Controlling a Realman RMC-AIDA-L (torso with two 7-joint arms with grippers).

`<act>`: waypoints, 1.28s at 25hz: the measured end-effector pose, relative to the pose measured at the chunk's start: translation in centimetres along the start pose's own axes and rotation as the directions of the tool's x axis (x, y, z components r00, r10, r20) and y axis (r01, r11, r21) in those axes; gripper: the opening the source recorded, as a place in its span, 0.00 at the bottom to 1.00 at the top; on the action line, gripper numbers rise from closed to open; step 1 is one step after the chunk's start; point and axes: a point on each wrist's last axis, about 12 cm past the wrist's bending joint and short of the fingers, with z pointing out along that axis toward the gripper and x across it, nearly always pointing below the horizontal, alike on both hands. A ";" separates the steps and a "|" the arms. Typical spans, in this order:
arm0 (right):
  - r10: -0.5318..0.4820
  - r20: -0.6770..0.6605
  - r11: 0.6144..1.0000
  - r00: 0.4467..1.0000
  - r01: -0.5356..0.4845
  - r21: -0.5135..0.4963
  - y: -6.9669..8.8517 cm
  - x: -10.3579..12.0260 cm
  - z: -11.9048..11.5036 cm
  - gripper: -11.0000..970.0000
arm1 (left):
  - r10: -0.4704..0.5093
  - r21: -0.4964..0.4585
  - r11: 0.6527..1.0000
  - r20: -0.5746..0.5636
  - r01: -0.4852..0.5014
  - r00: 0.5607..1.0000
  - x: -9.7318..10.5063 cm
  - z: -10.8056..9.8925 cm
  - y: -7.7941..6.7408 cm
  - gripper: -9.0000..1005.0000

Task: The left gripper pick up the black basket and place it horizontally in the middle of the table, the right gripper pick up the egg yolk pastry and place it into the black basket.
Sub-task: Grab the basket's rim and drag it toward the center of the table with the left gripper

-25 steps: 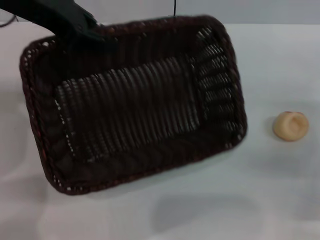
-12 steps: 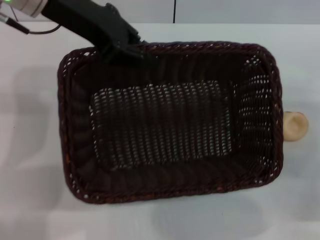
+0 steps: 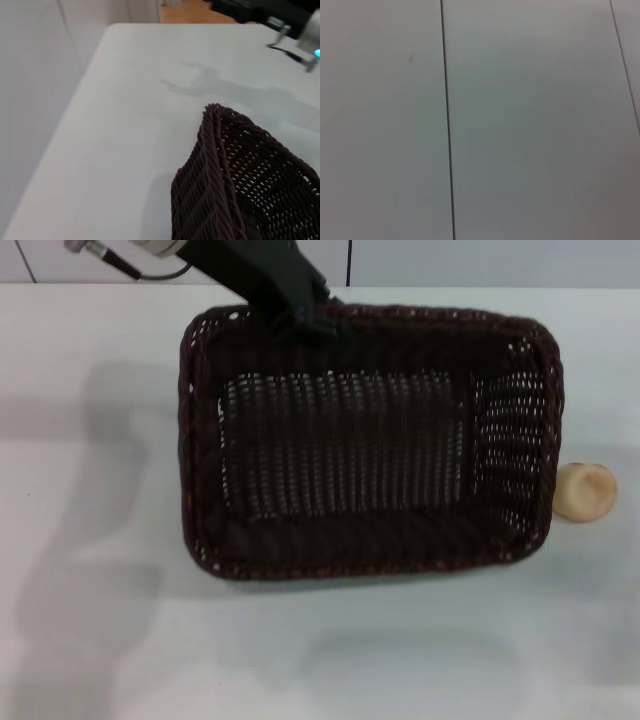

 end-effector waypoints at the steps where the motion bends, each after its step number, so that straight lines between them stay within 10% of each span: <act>1: 0.000 0.000 1.000 1.000 0.000 0.000 0.0 0.0 0.0 0.85 | 0.000 0.000 1.000 0.000 0.000 1.000 0.0 0.0 0.0 0.24; 15: -0.016 -0.003 1.000 1.000 0.016 0.002 -0.4 0.1 -0.2 0.85 | 0.011 -0.146 0.989 0.038 -0.005 0.999 -0.1 -1.1 2.3 0.25; 32: -0.022 0.016 1.000 1.000 0.022 0.001 -0.6 -0.1 -0.5 0.85 | -0.001 -0.176 0.984 0.077 0.014 0.997 0.9 0.2 1.7 0.26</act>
